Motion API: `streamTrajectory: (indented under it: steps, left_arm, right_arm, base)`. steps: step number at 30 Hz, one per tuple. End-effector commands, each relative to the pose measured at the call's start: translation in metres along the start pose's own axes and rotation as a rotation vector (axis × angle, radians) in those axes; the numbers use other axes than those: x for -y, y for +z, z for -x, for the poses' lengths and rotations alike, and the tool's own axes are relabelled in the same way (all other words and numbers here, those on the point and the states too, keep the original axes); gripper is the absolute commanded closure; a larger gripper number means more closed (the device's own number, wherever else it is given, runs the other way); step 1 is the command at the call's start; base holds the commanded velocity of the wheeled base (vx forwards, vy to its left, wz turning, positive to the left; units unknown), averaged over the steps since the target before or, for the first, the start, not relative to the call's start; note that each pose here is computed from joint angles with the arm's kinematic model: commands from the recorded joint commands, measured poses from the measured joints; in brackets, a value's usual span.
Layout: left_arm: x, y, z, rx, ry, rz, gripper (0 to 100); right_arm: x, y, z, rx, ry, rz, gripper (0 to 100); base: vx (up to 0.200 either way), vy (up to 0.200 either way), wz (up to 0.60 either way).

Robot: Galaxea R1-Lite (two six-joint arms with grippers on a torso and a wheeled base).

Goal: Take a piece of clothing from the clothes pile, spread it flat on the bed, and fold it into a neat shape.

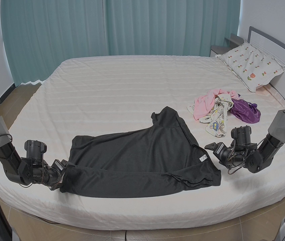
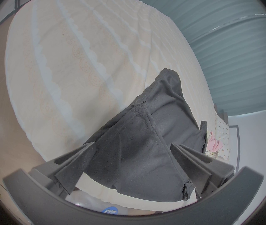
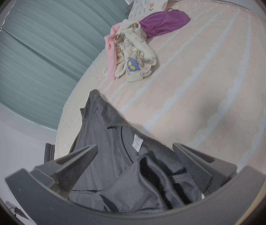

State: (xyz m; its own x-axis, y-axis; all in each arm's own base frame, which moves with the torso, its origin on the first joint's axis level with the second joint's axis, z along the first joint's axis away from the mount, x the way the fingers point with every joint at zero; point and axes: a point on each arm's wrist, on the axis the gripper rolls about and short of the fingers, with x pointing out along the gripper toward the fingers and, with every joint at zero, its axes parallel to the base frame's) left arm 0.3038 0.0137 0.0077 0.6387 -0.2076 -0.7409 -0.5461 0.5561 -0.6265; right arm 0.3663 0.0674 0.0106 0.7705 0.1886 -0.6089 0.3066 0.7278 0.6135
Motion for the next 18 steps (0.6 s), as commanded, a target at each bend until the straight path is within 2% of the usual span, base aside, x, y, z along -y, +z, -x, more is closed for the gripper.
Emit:
streamTrajectory:
  steps: [1,6,7,8,9,12,18]
  left_arm:
    - [0.003,0.002,0.005,0.012,-0.017,0.020,0]
    - [0.004,0.003,0.008,0.013,-0.028,0.021,0]
    - [0.004,0.003,0.008,0.013,-0.028,0.021,0]
    - [0.003,0.007,0.011,0.025,-0.030,0.030,0]
    - [0.002,0.008,0.012,0.030,-0.030,0.032,0]
    - [0.002,0.010,0.012,0.035,-0.032,0.035,0]
    - [0.007,0.012,0.022,0.051,-0.055,0.029,0]
  right_arm:
    - [0.002,0.007,0.014,0.032,-0.005,-0.014,0]
    - [0.008,-0.004,0.022,0.018,-0.043,-0.057,0]
    - [0.008,-0.004,0.022,0.018,-0.043,-0.057,0]
    - [0.006,-0.004,0.029,0.024,-0.033,-0.122,0]
    - [0.006,-0.005,0.031,0.024,-0.029,-0.134,0]
    - [0.006,-0.019,0.038,-0.007,-0.030,-0.128,0]
    - [0.012,-0.033,0.049,0.016,0.028,-0.111,0]
  base:
    - [0.000,0.000,0.00]
    - [0.000,0.000,0.00]
    - [0.200,0.000,0.00]
    - [0.200,0.000,0.00]
    - [0.200,0.000,0.00]
    - [0.200,0.000,0.00]
    - [0.000,0.000,0.00]
